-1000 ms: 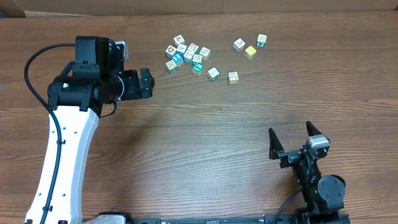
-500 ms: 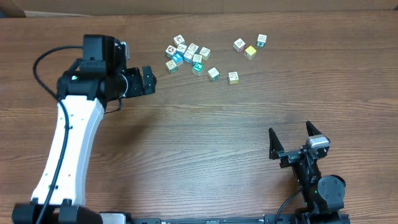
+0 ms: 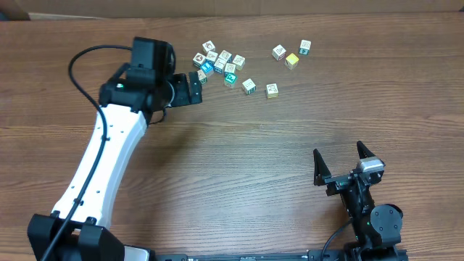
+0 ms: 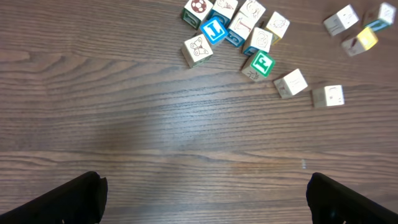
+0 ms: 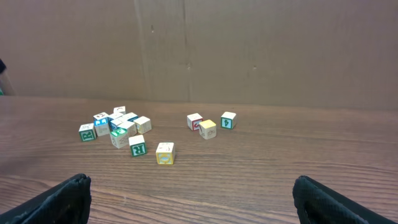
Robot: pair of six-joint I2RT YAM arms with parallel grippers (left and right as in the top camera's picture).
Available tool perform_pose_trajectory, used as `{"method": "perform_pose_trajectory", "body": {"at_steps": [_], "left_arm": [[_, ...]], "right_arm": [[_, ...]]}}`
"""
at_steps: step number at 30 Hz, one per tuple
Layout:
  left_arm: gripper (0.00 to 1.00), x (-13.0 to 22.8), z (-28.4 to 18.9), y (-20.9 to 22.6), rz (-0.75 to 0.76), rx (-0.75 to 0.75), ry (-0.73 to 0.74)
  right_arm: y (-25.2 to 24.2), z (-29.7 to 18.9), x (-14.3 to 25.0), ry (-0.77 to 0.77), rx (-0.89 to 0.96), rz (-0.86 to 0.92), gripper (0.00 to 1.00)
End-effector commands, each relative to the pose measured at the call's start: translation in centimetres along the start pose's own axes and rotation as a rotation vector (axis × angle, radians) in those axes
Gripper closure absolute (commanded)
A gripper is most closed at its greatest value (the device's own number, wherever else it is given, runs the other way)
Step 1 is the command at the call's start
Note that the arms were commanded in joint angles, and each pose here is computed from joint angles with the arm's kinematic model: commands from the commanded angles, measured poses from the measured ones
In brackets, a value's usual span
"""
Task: Form a horizontal line
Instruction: 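Raise the left arm and move its gripper toward the block cluster, then lower the left gripper over the green-faced block at the cluster front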
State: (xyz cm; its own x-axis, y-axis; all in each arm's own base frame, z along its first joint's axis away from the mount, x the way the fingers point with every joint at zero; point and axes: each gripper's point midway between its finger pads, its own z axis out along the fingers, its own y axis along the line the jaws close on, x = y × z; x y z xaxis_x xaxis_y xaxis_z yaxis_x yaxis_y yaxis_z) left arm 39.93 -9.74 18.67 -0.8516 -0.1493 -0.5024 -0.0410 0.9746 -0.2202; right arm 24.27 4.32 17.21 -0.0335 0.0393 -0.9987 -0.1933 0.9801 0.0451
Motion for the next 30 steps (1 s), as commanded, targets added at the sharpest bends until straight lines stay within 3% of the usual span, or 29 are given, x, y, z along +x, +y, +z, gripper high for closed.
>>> {"method": "perform_pose_trajectory", "body": {"at_steps": [1, 9, 15, 19, 20, 23, 30], "left_arm": [[0.00, 0.8, 2.1, 0.2, 0.021, -0.073, 0.018], [0.00, 0.7, 7.5, -2.9, 0.074, -0.022, 0.009], [0.01, 2.5, 12.3, -5.0, 0.206, -0.085, 0.010], [0.23, 2.2, 14.4, -6.4, 0.276, -0.103, -0.049], [0.36, 2.0, 14.6, -6.8, 0.277, -0.095, -0.062], [0.59, 1.3, 15.0, -7.8, 0.256, -0.055, -0.098], [0.61, -0.1, 15.0, -8.9, 0.200, -0.008, -0.161]], "right_arm": [[-0.2, 0.0, 0.2, -0.004, 0.008, -0.004, 0.00], [-0.2, 0.0, 0.2, -0.004, 0.008, -0.004, 0.00], [-0.2, 0.0, 0.2, -0.004, 0.008, -0.004, 0.00], [-0.2, 0.0, 0.2, -0.004, 0.008, -0.004, 0.00], [-0.2, 0.0, 0.2, -0.005, 0.008, -0.004, 0.00], [-0.2, 0.0, 0.2, -0.004, 0.008, -0.004, 0.00], [-0.2, 0.0, 0.2, -0.004, 0.008, -0.004, 0.00]]}}
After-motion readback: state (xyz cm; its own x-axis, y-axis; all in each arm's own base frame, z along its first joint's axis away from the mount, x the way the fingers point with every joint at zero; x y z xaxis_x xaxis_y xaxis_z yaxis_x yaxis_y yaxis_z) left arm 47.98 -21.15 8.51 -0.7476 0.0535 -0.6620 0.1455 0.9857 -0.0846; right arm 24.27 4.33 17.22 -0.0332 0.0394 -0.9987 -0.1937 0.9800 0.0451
